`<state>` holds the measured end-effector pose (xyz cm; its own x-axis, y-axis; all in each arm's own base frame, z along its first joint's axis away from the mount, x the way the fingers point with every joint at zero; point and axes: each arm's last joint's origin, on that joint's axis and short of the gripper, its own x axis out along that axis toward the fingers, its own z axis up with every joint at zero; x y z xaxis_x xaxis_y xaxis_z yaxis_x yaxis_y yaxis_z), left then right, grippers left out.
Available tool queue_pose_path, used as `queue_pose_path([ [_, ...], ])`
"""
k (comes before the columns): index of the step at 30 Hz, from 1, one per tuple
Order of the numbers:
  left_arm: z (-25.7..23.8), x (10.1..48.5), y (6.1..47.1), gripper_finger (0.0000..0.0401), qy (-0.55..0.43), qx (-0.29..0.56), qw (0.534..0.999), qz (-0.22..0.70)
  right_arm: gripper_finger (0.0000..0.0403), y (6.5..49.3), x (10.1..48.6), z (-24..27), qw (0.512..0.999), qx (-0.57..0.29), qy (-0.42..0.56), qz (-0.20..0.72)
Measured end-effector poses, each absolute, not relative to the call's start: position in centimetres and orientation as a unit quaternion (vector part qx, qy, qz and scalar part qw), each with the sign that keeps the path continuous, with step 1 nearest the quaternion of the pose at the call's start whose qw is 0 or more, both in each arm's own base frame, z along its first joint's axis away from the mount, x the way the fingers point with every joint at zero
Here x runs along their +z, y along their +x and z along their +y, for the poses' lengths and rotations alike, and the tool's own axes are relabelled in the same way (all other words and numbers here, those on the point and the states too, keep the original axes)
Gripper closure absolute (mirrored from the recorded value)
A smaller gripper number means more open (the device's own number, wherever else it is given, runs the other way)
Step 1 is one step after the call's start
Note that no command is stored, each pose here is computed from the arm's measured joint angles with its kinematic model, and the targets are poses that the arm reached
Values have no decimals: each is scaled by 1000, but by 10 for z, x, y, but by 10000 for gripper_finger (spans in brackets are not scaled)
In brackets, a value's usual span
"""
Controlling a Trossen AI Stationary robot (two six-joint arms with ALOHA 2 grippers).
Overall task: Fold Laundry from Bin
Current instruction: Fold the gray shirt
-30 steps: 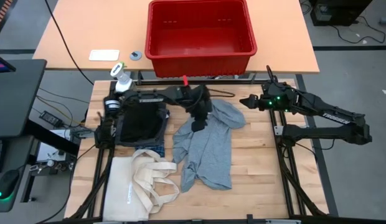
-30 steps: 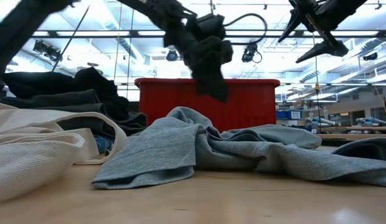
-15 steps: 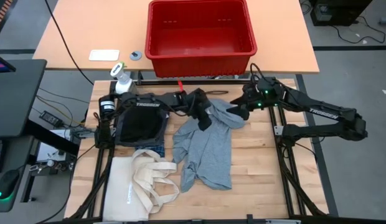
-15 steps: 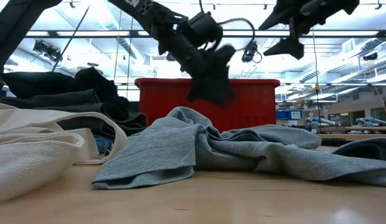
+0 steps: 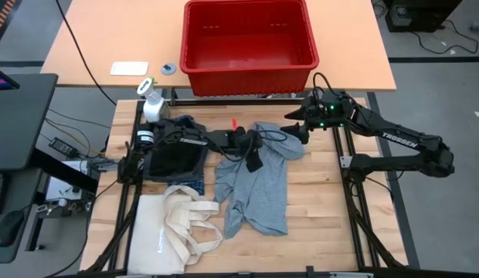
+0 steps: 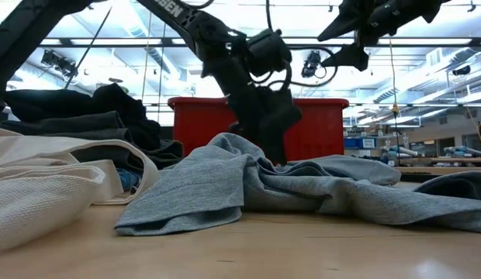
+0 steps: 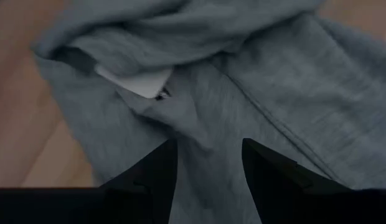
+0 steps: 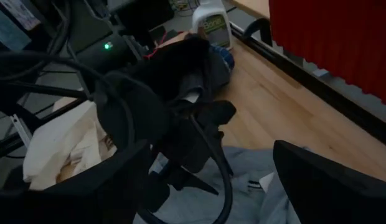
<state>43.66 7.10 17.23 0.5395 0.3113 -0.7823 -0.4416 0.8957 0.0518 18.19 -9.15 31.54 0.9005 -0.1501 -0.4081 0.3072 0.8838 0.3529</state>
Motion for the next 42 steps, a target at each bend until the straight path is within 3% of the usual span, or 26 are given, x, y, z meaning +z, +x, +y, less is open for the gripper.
queue_pose_path([
  [7, 78, 150, 434, 231, -77, 261, 845, 460, 57, 180, 315, -97, 951, -119, 216, 188],
  [9, 84, 149, 432, 262, -89, 282, 838, 458, 57, 179, 315, -98, 951, -117, 215, 188],
  [13, 97, 152, 424, 373, -118, 305, 821, 467, 57, 178, 315, -99, 953, -114, 207, 188],
  [14, 101, 154, 421, 385, -125, 306, 817, 472, 57, 178, 315, -100, 954, -114, 203, 188],
  [18, 118, 182, 413, 395, -144, 297, 824, 460, 57, 176, 315, -102, 956, -100, 203, 186],
  [21, 121, 234, 405, 396, -119, 259, 865, 414, 57, 175, 314, -104, 960, -77, 192, 189],
  [25, 117, 299, 382, 397, -57, 167, 918, 355, 57, 179, 309, -107, 965, -70, 141, 207],
  [30, 108, 351, 351, 397, -26, 85, 953, 289, 57, 195, 293, -119, 964, -63, 107, 236],
  [37, 105, 391, 322, 398, -15, 94, 971, 220, 57, 221, 274, -133, 963, -58, 113, 238],
  [42, 113, 405, 315, 398, -3, 148, 973, 177, 57, 236, 268, -129, 966, -36, 108, 234],
])
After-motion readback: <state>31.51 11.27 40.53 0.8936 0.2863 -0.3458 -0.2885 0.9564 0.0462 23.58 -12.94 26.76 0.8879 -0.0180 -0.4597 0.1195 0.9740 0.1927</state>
